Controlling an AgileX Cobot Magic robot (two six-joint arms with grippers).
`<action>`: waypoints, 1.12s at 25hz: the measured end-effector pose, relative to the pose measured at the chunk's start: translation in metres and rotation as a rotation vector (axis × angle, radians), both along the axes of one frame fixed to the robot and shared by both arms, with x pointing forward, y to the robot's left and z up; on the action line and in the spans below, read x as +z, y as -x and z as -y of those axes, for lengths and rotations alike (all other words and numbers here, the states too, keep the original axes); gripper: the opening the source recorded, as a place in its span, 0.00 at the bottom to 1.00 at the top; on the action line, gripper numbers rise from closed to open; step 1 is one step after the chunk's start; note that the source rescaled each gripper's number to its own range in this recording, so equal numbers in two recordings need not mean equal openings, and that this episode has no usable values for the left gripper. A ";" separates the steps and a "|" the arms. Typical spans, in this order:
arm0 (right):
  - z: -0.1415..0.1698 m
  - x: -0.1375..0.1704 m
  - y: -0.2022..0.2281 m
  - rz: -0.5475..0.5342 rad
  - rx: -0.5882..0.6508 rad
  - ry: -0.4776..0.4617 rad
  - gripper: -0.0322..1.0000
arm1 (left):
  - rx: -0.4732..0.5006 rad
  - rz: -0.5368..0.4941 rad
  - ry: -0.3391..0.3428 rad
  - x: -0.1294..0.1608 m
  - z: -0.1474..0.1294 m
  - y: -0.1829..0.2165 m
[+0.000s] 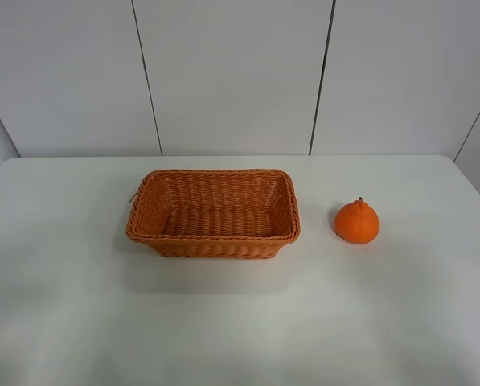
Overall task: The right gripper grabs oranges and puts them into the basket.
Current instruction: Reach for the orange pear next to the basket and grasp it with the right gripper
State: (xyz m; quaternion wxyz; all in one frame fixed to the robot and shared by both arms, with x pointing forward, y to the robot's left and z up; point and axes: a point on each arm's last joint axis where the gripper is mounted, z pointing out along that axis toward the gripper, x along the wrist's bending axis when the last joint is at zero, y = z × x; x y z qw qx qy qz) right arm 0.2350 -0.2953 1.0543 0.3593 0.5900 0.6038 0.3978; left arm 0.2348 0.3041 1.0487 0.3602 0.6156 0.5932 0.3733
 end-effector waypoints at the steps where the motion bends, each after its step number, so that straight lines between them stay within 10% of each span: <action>1: 0.000 0.000 0.000 0.000 0.000 0.000 1.00 | 0.000 0.000 0.000 0.000 0.000 0.000; 14: 0.000 0.022 -0.013 -0.009 -0.005 0.005 1.00 | 0.000 0.000 0.000 0.000 0.000 0.000; 28: -0.007 0.042 -0.220 -0.598 0.004 -0.016 1.00 | 0.000 0.000 0.000 0.000 0.000 0.000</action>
